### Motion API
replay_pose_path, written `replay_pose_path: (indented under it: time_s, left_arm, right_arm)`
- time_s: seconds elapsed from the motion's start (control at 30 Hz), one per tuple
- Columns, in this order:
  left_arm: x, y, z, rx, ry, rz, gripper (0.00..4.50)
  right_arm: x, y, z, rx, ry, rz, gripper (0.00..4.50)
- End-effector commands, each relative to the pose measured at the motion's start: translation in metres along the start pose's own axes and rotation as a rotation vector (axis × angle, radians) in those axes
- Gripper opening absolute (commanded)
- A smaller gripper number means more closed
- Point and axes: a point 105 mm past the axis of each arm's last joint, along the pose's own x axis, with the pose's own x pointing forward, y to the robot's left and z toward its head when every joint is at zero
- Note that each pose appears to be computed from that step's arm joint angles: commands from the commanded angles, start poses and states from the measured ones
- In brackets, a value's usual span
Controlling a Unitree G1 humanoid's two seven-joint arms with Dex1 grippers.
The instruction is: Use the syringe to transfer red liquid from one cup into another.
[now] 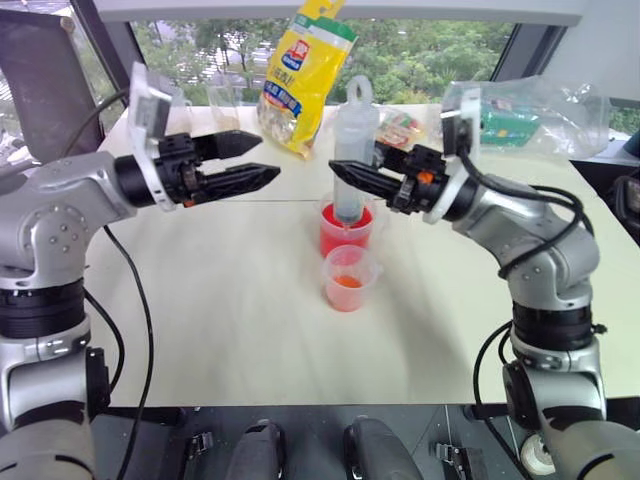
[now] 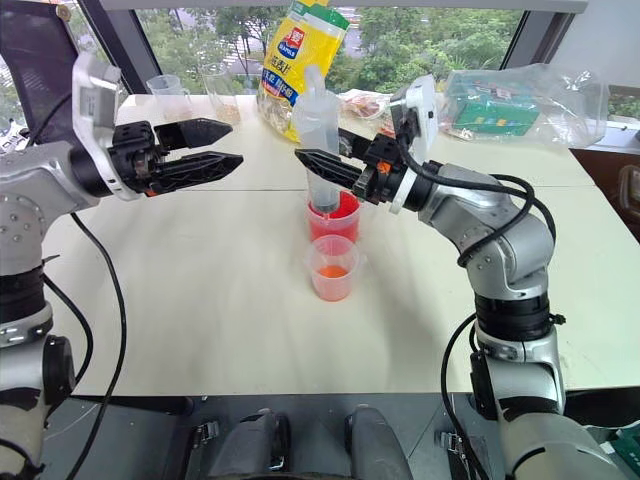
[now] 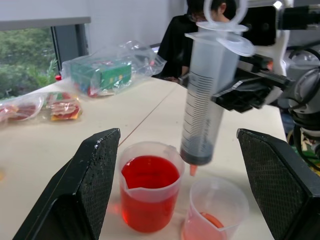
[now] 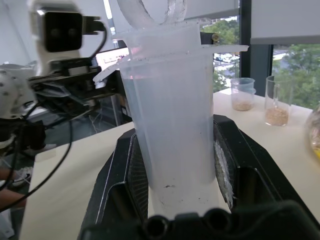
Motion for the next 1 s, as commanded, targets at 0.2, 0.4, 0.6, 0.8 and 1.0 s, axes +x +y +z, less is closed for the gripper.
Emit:
replay_pose_path:
  time_s: [0.2, 0.4, 0.6, 0.8, 1.0]
  left_arm:
    - [-0.003, -0.013, 0.005, 0.041, -0.014, 0.01, 3.84]
    - [-0.002, -0.018, -0.004, 0.02, 0.007, 0.004, 3.84]
    - [-0.001, -0.023, -0.011, 0.009, 0.02, 0.003, 3.84]
    - [-0.004, -0.028, -0.018, 0.003, 0.034, 0.021, 3.84]
    - [-0.01, -0.034, -0.025, -0.008, 0.056, 0.045, 3.84]
  right_arm:
    - [-0.024, -0.061, 0.031, -0.07, 0.062, -0.245, 1.41]
    - [-0.052, -0.114, 0.011, 0.072, 0.367, -0.563, 1.41]
    - [-0.087, -0.12, -0.066, 0.195, 0.757, -0.649, 1.41]
    - [-0.12, -0.118, -0.125, 0.332, 0.982, -0.708, 1.41]
    - [-0.132, -0.113, -0.149, 0.418, 1.093, -0.715, 1.41]
